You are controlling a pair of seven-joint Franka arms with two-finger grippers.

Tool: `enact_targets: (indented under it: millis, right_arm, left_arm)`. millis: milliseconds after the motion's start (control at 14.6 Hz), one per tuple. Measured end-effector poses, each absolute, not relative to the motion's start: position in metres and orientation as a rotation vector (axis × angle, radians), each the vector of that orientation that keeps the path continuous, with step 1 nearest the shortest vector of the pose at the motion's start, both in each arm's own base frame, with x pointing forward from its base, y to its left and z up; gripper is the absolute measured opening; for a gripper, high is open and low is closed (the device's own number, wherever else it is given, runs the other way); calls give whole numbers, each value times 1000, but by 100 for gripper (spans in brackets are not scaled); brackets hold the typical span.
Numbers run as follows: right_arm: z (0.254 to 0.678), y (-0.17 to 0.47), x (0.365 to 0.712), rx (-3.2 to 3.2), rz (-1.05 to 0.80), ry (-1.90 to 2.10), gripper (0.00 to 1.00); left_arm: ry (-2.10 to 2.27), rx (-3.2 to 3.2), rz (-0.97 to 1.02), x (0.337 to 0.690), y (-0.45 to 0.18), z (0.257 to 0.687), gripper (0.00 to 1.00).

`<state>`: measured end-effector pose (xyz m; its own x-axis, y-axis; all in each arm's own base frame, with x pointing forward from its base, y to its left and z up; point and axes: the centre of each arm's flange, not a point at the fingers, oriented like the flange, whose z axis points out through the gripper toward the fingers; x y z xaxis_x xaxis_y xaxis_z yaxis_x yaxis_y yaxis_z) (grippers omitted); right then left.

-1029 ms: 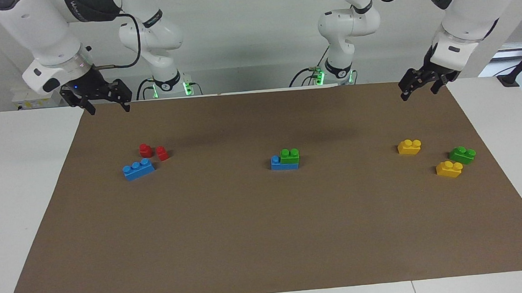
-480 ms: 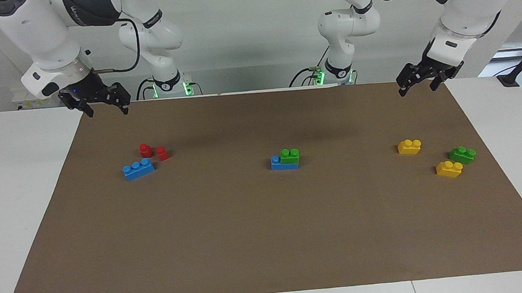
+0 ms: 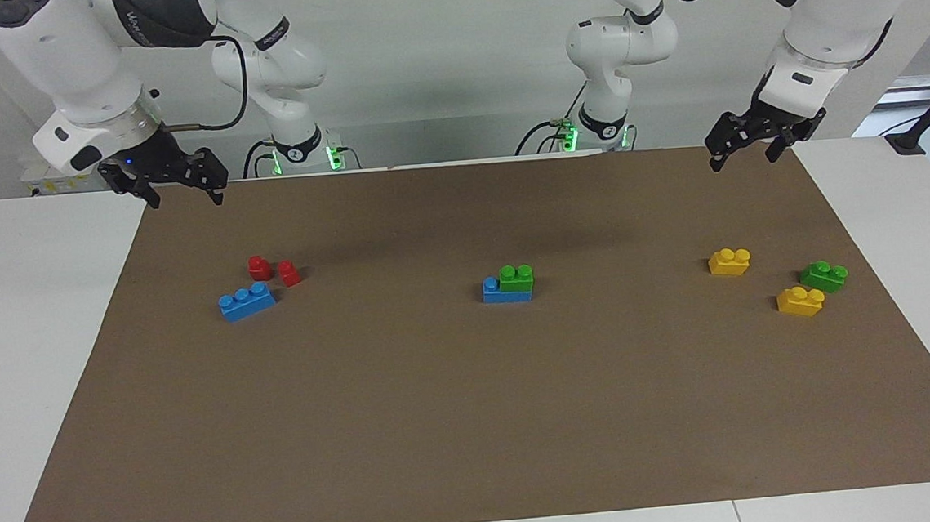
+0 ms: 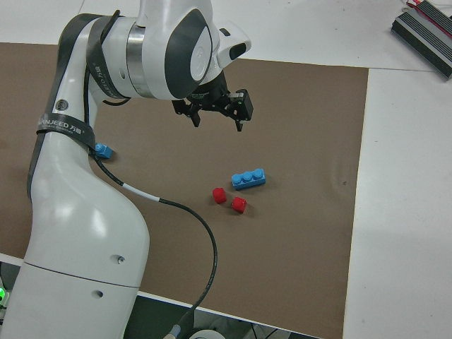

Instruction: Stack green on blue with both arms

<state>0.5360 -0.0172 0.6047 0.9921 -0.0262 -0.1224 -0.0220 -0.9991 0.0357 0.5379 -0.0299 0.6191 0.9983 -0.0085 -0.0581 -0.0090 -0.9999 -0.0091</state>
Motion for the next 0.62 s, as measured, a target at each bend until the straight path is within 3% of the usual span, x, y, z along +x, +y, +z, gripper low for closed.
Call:
enact_targets:
  millis: [618]
  right_arm:
    - [606, -18, 545, 3105, -108, -38, 100]
  left_arm:
    - [38, -3132, 78, 539, -29, 620, 100]
